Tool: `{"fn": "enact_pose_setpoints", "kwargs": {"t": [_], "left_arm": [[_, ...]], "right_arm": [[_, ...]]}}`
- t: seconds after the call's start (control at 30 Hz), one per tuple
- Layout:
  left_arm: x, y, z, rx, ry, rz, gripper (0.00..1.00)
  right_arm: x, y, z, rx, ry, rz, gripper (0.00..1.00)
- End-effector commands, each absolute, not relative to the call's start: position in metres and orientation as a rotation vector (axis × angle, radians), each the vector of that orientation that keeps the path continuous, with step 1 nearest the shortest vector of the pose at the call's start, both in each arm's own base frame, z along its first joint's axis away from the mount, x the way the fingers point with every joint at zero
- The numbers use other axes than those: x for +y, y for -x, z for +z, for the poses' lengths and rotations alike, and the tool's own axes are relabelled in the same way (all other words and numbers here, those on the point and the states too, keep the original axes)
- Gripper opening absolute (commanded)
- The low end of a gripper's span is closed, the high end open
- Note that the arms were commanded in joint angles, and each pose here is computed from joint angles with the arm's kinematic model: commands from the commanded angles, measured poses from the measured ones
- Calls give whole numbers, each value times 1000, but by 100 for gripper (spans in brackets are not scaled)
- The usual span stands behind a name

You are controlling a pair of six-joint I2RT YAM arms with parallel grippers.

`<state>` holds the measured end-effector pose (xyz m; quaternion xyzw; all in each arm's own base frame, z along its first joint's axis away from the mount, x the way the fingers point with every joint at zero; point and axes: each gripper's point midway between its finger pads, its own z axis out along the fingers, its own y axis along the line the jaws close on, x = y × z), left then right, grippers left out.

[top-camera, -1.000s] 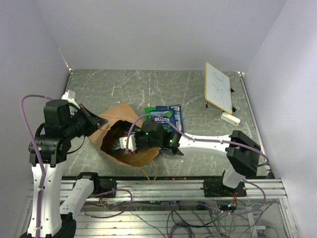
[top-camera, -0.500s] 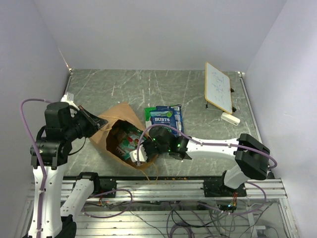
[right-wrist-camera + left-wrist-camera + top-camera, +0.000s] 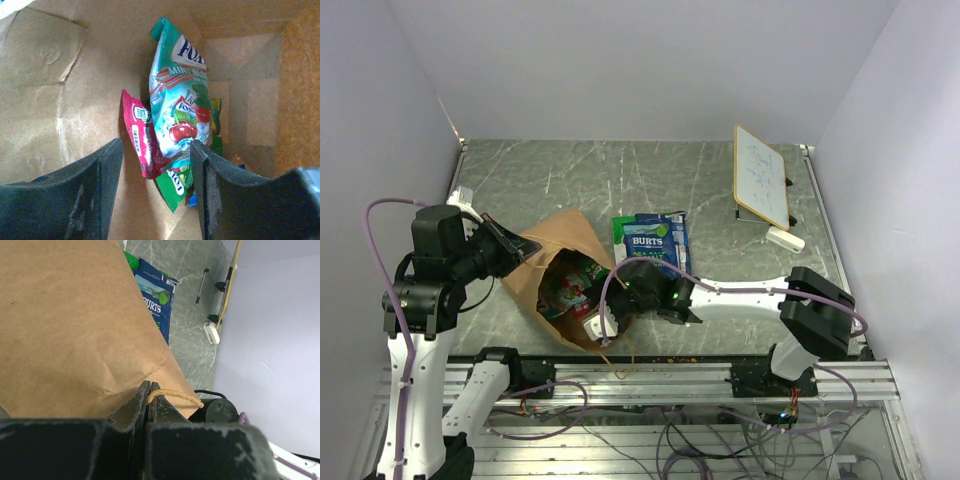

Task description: Take the snacks out of the paper bag

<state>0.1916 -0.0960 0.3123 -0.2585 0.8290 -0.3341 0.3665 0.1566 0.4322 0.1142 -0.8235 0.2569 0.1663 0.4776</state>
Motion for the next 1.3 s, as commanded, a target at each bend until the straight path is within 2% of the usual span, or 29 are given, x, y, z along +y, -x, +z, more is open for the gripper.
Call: {"fn": "enact_pose_setpoints", "kwargs": {"t": [0.0, 0.3, 0.93, 1.07, 1.27], "left_arm": [[-102, -191, 315, 2130, 609, -894, 7], [-104, -193, 313, 2143, 599, -902, 7], [-105, -200, 312, 2193, 557, -877, 7], [-103, -200, 313, 2189, 552, -864, 7], [-100, -200, 313, 2192, 544, -837, 7]], "right_arm": [[450, -156, 123, 528, 1989, 387, 58], [481, -172, 127, 557, 1958, 290, 61], [501, -204, 70, 676, 2087, 124, 66], [510, -211, 76, 686, 2066, 113, 54], [522, -205, 90, 705, 2024, 203, 24]]}}
